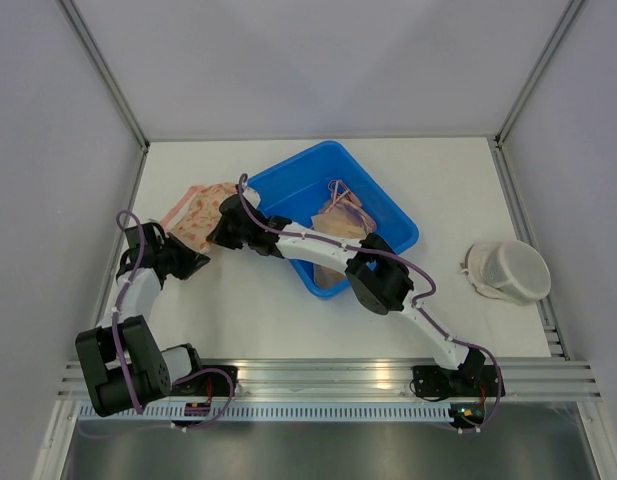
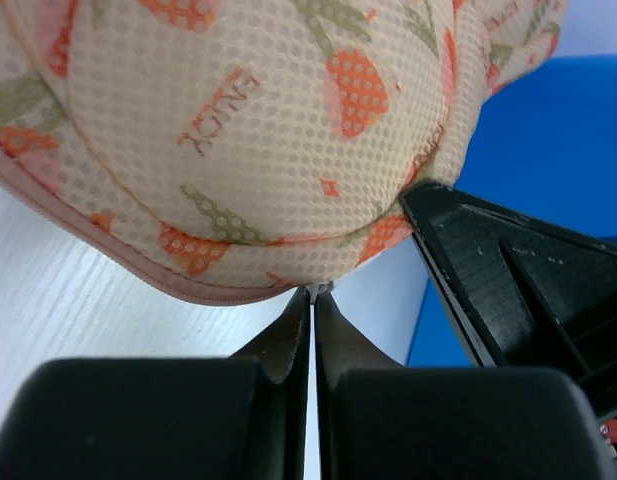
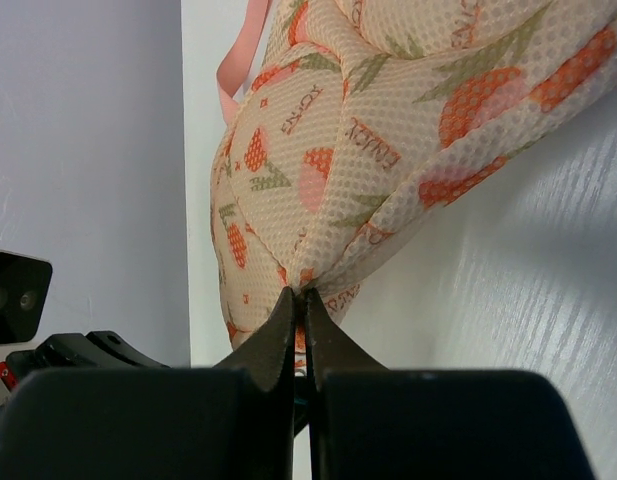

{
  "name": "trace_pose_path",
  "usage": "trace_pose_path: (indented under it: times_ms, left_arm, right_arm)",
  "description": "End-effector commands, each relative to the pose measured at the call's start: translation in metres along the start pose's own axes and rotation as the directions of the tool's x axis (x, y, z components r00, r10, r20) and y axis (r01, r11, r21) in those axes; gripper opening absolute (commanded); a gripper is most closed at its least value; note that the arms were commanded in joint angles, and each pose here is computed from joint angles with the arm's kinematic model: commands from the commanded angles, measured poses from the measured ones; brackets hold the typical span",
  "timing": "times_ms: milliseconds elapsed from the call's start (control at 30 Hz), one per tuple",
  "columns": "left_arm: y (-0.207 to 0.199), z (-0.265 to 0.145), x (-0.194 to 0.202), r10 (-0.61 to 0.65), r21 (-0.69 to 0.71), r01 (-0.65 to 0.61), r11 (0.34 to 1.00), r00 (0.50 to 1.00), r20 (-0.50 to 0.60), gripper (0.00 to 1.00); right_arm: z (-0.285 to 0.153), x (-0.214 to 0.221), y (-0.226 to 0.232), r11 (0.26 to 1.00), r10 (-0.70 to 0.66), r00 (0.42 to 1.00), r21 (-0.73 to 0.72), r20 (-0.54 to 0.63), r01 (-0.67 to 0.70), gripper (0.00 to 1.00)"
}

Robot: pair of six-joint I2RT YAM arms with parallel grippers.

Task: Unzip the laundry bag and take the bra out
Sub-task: Unzip the laundry bag at the center of the board.

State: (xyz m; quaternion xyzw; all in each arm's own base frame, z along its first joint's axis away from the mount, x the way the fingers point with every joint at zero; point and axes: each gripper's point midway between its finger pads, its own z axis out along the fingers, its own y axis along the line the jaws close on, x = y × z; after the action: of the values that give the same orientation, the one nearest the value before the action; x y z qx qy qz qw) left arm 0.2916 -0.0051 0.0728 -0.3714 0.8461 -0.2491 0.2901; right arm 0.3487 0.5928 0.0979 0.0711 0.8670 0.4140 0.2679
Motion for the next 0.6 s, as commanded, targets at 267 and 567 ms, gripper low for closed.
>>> trace_pose_path:
  times_ms: [267, 567]
  left_arm:
    - [0.009, -0.021, -0.022, 0.040, -0.153, -0.029, 0.988, 0.997, 0.067, 0.02]
    - [0.034, -0.035, -0.035, 0.067, -0.330, -0.028, 0.943, 0.992, 0.108, 0.02]
  right_arm:
    - [-0.030, -0.030, 0.033, 0.998, -0.011, 0.998, -0.055, 0.055, 0.014, 0.00]
    - [-0.025, -0.028, 0.028, 0.998, -0.034, 0.999, -0.051, 0.038, 0.036, 0.00]
